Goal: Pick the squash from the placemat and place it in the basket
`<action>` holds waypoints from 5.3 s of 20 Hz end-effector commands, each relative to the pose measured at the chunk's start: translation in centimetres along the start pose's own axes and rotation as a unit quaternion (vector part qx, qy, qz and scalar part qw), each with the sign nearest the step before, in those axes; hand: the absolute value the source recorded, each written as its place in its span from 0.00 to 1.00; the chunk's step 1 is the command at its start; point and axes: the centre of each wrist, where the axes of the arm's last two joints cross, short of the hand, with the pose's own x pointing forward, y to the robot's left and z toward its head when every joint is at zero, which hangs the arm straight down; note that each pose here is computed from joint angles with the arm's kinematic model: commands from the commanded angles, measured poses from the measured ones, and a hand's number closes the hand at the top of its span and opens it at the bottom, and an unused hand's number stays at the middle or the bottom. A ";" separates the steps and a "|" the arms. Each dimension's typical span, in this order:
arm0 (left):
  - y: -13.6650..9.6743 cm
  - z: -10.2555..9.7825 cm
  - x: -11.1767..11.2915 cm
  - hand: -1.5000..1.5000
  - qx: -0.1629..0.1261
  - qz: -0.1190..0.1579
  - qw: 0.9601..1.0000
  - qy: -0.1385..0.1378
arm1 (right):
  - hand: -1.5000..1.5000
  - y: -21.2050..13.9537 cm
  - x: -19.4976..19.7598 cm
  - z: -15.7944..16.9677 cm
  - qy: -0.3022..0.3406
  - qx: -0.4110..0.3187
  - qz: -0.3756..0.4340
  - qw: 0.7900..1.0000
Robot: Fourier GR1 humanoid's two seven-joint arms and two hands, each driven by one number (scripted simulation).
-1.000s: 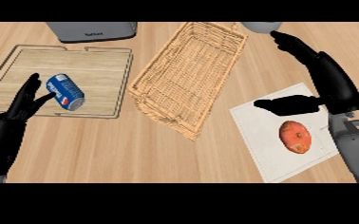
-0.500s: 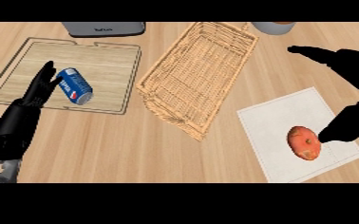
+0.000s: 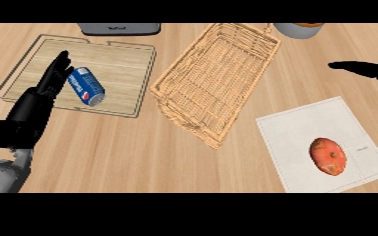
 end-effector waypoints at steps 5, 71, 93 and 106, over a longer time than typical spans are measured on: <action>-0.6 -0.6 -0.6 0.50 -0.003 0.005 1.000 -0.008 | 0.00 3.9 -1.9 -2.4 0.026 0.040 0.004 0.999; -0.5 -2.7 -0.6 0.50 0.000 0.001 1.000 -0.001 | 1.00 18.8 -8.9 -10.8 0.029 0.048 0.044 0.997; -0.9 -0.9 -0.8 0.50 0.002 0.003 1.000 0.007 | 1.00 12.4 -6.1 -3.0 0.209 -0.470 -0.138 0.847; -0.2 -0.6 -1.9 0.50 -0.004 0.006 1.000 0.001 | 1.00 2.2 6.0 5.8 -0.010 -0.528 -0.214 0.822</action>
